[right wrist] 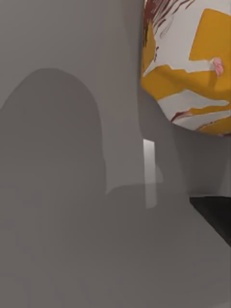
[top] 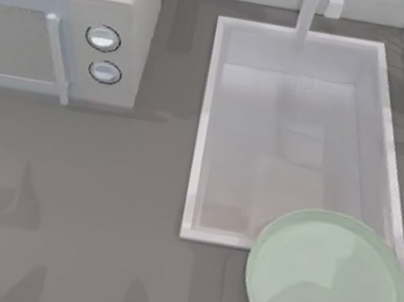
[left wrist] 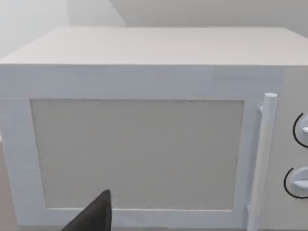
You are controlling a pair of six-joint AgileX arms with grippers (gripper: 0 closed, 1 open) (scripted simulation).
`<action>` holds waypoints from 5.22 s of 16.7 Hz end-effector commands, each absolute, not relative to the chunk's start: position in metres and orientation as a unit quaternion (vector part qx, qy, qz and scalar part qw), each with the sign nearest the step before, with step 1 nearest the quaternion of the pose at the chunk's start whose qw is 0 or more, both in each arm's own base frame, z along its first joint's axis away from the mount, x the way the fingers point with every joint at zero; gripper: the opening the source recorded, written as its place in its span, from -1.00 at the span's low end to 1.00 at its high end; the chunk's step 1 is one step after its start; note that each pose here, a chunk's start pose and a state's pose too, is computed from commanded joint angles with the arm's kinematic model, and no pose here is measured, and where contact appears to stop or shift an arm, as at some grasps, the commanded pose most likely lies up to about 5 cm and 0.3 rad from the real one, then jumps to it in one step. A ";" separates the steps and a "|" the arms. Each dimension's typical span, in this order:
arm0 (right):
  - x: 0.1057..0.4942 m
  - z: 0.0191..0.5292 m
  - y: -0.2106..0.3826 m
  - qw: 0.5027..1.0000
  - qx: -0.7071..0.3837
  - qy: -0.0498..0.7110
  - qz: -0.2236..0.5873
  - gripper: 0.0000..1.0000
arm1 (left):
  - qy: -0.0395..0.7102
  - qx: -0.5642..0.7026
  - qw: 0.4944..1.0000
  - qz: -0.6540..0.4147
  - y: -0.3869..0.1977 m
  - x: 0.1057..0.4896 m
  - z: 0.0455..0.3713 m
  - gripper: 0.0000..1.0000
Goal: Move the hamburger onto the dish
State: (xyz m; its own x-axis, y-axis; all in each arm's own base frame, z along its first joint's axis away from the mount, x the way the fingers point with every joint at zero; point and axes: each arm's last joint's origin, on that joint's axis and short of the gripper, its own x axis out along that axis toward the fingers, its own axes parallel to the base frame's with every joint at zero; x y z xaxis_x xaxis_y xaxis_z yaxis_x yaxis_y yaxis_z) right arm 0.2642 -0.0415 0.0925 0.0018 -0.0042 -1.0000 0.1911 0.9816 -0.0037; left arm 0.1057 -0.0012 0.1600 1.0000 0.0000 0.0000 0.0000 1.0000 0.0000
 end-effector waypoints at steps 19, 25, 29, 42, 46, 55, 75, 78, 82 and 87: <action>0.272 0.142 -0.043 0.719 0.066 0.688 -0.069 -1.00 | 0.000 0.000 1.000 0.000 -0.001 0.106 0.160 1.00; 0.267 0.207 -0.042 0.714 0.066 0.693 -0.068 -1.00 | 0.000 0.000 1.000 0.000 -0.001 0.106 0.160 1.00; 0.265 0.215 -0.041 0.718 0.066 0.690 -0.068 -1.00 | 0.000 0.000 1.000 0.000 -0.001 0.106 0.160 1.00; 0.288 0.218 0.046 0.676 -0.309 0.620 0.251 -1.00 | 0.000 0.000 1.000 0.000 -0.001 0.106 0.160 1.00; 0.283 0.203 0.094 0.509 -0.511 0.514 0.465 -1.00 | 0.000 0.000 1.000 0.000 -0.001 0.106 0.160 1.00; 0.255 0.184 0.163 0.085 -0.675 0.147 0.718 -1.00 | 0.000 0.000 1.000 0.000 -0.001 0.106 0.160 1.00; 0.249 0.154 0.178 -0.019 -0.686 0.027 0.727 -1.00 | 0.000 0.000 1.000 0.000 -0.001 0.106 0.160 1.00; 0.249 0.148 0.178 -0.017 -0.691 0.026 0.722 -1.00 | 0.000 0.000 1.000 0.000 -0.001 0.106 0.160 1.00; 0.249 0.148 0.178 -0.017 -0.691 0.026 0.722 -0.85 | 0.000 0.000 1.000 0.000 -0.001 0.106 0.160 1.00; 0.249 0.148 0.178 -0.017 -0.691 0.026 0.722 -0.10 | 0.000 0.000 1.000 0.000 -0.001 0.106 0.160 1.00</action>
State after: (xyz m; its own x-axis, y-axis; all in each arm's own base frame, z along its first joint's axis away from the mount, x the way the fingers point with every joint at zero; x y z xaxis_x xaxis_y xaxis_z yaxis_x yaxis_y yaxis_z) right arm 0.2491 0.1776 0.1484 -0.0444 -0.0610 -0.9971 -0.0105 -0.9981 0.0615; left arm 0.1057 -0.0012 0.1600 1.0000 0.0000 0.0000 0.0000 1.0000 0.0000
